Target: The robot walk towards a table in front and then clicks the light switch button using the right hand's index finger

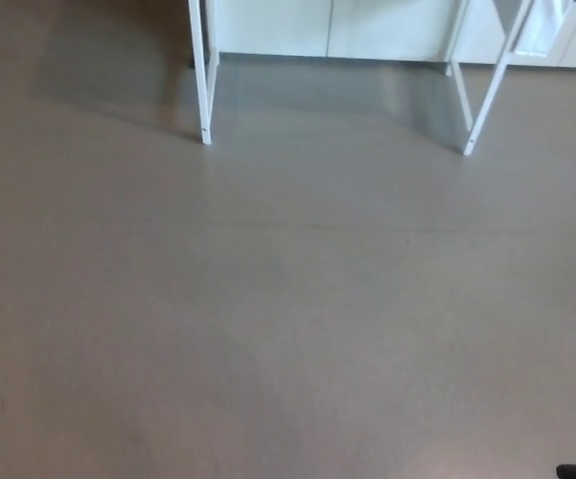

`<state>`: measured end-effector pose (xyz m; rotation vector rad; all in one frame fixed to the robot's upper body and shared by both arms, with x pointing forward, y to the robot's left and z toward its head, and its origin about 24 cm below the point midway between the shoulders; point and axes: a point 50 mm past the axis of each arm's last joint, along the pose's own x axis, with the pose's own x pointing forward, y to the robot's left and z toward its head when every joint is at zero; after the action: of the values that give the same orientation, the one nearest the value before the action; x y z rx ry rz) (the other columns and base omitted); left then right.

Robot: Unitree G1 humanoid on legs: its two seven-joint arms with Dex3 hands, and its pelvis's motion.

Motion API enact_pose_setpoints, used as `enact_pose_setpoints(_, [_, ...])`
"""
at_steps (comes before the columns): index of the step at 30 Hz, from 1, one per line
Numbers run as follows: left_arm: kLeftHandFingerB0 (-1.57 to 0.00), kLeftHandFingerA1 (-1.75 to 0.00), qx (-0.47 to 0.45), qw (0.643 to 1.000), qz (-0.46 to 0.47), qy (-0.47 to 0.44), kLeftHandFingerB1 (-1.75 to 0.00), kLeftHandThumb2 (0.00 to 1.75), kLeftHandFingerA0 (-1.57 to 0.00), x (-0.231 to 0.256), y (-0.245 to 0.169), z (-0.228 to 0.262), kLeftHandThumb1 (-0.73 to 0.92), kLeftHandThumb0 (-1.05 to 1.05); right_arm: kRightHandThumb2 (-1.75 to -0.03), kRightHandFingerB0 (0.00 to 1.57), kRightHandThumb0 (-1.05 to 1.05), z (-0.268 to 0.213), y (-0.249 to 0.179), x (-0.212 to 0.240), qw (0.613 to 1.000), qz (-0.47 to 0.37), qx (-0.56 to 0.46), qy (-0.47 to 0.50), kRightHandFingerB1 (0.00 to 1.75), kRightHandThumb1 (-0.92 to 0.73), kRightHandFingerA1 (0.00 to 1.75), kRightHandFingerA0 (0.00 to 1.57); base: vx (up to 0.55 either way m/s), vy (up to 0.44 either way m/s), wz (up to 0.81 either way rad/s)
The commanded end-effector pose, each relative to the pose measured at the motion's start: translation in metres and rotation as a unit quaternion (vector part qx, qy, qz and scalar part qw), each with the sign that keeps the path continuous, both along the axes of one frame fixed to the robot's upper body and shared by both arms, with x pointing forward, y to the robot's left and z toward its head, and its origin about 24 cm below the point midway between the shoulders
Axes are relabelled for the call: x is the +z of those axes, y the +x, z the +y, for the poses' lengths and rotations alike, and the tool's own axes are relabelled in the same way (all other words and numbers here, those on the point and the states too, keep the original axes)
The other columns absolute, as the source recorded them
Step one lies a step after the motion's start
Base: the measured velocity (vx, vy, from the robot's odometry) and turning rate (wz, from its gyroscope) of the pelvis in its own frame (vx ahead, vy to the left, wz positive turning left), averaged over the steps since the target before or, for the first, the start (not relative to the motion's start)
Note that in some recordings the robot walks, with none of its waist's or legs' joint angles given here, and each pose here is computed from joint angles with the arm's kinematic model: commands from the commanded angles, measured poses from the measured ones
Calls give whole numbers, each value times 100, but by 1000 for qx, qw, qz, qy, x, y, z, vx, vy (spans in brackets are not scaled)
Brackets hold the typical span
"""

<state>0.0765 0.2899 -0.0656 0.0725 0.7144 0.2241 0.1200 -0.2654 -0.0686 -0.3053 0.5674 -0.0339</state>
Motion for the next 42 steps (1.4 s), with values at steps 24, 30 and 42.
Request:
enact_pose_setpoints(24, [-46, -46, -39, 999, 9, 35, -38, 59, -66, -3, -1, -1, 66, -15, -57, 47, -24, -6, 2, 0, 996, 8, 64, -57, 51, -61, 60, 72, 285, 14, 3])
enact_pose_setpoints(30, [-39, -49, -32, 999, 7, 26, -41, 67, -59, -7, -8, -5, 60, -28, -57, 47, -24, -7, -4, -1, 996, 14, 66, -62, 51, -61, 61, 74, 201, -15, 10])
enact_pose_setpoints(42, [-34, -36, -110, 989, 22, 95, -32, 58, -39, -9, -17, -6, 61, -22, -57, 47, -27, -4, -5, -3, 995, 28, 66, -72, 50, -60, 54, 59, 265, -179, 9])
